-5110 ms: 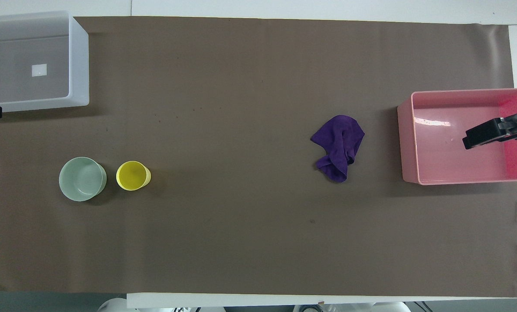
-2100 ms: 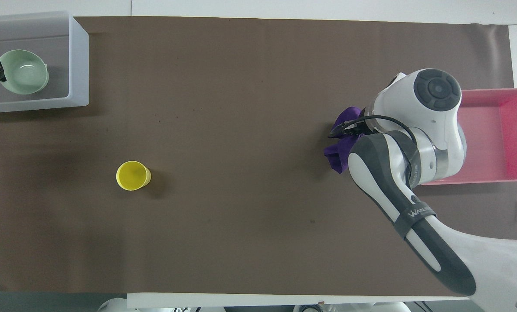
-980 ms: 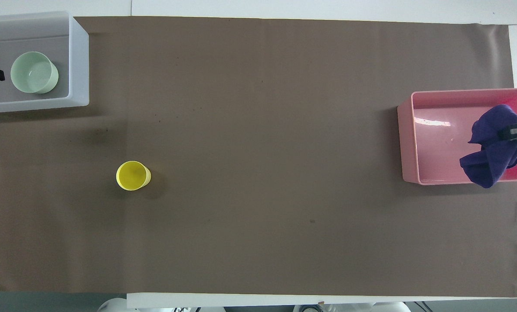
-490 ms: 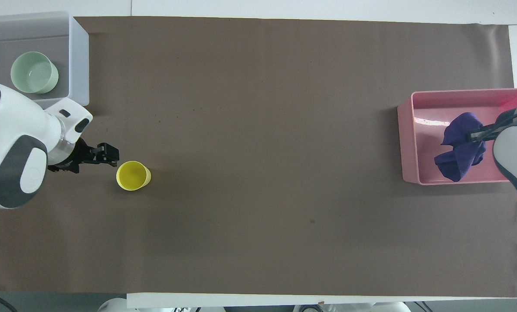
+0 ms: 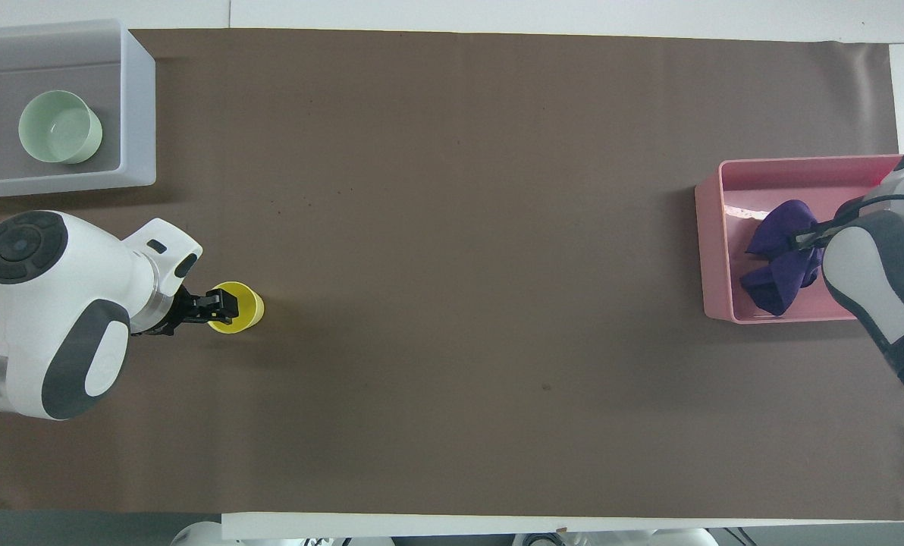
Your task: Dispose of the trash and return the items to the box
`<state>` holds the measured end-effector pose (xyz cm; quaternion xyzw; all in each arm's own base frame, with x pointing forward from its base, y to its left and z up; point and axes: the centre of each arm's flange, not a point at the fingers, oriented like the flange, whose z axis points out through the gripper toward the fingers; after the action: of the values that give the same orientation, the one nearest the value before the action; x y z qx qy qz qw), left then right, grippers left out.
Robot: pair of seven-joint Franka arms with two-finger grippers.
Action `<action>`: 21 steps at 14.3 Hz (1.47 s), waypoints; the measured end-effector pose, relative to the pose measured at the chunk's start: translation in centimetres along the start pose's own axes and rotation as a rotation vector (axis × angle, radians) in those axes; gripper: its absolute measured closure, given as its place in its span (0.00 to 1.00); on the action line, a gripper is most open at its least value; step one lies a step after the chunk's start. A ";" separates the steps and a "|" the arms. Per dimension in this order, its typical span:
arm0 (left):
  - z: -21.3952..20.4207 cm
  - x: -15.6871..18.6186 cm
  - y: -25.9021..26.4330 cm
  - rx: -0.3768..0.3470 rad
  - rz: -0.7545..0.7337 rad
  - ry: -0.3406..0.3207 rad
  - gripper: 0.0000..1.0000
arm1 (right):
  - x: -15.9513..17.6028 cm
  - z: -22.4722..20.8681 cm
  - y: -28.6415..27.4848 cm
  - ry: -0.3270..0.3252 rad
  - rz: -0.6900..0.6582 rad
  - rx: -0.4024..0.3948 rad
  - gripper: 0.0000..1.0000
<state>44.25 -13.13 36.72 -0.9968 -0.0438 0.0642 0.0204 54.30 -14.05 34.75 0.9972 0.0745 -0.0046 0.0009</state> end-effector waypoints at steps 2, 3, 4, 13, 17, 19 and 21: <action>0.7 0.7 -0.4 -0.016 -0.013 0.033 0.48 | 0.0 0.0 0.0 0.000 0.000 0.000 0.54; 0.9 0.9 -0.6 -0.019 -0.020 0.037 0.60 | 0.0 -0.2 0.0 -0.001 0.000 0.000 0.44; 0.9 1.1 -0.8 -0.020 -0.024 0.039 0.70 | 0.1 -0.4 0.0 -0.003 -0.001 0.001 0.34; -19.1 12.5 -11.2 -0.080 -0.261 0.170 0.97 | 5.6 -9.7 -10.6 -0.055 0.009 0.011 0.11; -16.4 21.1 -23.2 -0.086 -0.361 0.308 0.97 | 6.9 -12.0 -16.7 -0.050 0.048 0.004 0.11; -11.6 24.2 -26.2 -0.083 -0.389 0.347 0.97 | 6.8 -12.7 -17.6 -0.076 0.052 0.002 0.11; -7.8 26.4 -25.3 -0.087 -0.376 0.356 0.97 | 6.7 -15.0 -17.2 -0.098 0.057 -0.005 0.10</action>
<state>69.16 14.13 42.31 -0.9667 -0.2266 -0.1191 -0.0034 58.48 3.94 49.72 0.9975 0.0458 -0.0534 0.0070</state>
